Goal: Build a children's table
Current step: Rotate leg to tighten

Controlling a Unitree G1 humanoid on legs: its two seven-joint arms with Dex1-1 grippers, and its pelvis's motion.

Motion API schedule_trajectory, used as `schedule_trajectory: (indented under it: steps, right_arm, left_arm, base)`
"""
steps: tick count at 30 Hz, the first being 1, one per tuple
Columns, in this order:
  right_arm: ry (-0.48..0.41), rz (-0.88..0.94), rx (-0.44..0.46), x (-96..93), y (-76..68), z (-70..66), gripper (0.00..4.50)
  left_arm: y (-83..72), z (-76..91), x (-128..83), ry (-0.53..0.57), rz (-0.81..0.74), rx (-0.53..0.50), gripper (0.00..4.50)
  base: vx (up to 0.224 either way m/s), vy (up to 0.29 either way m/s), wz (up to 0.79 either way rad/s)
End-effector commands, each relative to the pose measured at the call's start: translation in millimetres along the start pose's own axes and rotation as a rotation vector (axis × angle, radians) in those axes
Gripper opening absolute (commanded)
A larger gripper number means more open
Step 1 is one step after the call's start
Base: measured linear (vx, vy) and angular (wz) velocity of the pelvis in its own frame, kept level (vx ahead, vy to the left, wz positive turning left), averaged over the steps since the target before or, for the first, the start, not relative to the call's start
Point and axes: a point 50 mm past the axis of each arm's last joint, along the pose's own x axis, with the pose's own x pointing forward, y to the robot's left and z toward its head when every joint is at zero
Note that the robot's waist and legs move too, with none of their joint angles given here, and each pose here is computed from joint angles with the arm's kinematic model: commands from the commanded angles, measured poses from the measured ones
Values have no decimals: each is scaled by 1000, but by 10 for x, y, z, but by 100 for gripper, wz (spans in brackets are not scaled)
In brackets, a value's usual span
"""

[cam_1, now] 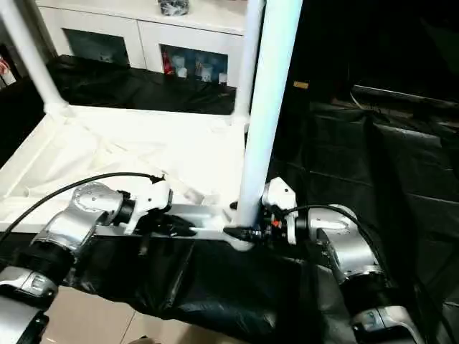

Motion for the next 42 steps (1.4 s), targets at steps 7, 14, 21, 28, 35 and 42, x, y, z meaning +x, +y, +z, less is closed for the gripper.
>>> schedule_trajectory:
  steps: [7,14,21,28,35,42]
  right_arm:
    - [4,93,65,153,182,-129,199]
    - [-73,-211,147,315,55,-223,195]
    - [-21,-573,282,566,-132,-317,194]
    - [-57,-821,387,795,-325,-198,194]
    - [-122,-703,349,834,-325,-81,290]
    - [-14,-477,217,592,-252,-201,305]
  left_arm:
    - [55,60,62,-52,97,-12,0]
    - [134,182,344,-81,214,-47,0]
    - [232,376,618,-90,331,-74,0]
    - [283,566,814,-100,412,-71,0]
    - [217,528,797,-117,346,-52,0]
    - [132,406,581,-148,216,-32,0]
  base:
    - [0,0,0]
    - [0,0,0]
    - [0,0,0]
    - [0,0,0]
    - [0,0,0]
    - [0,0,0]
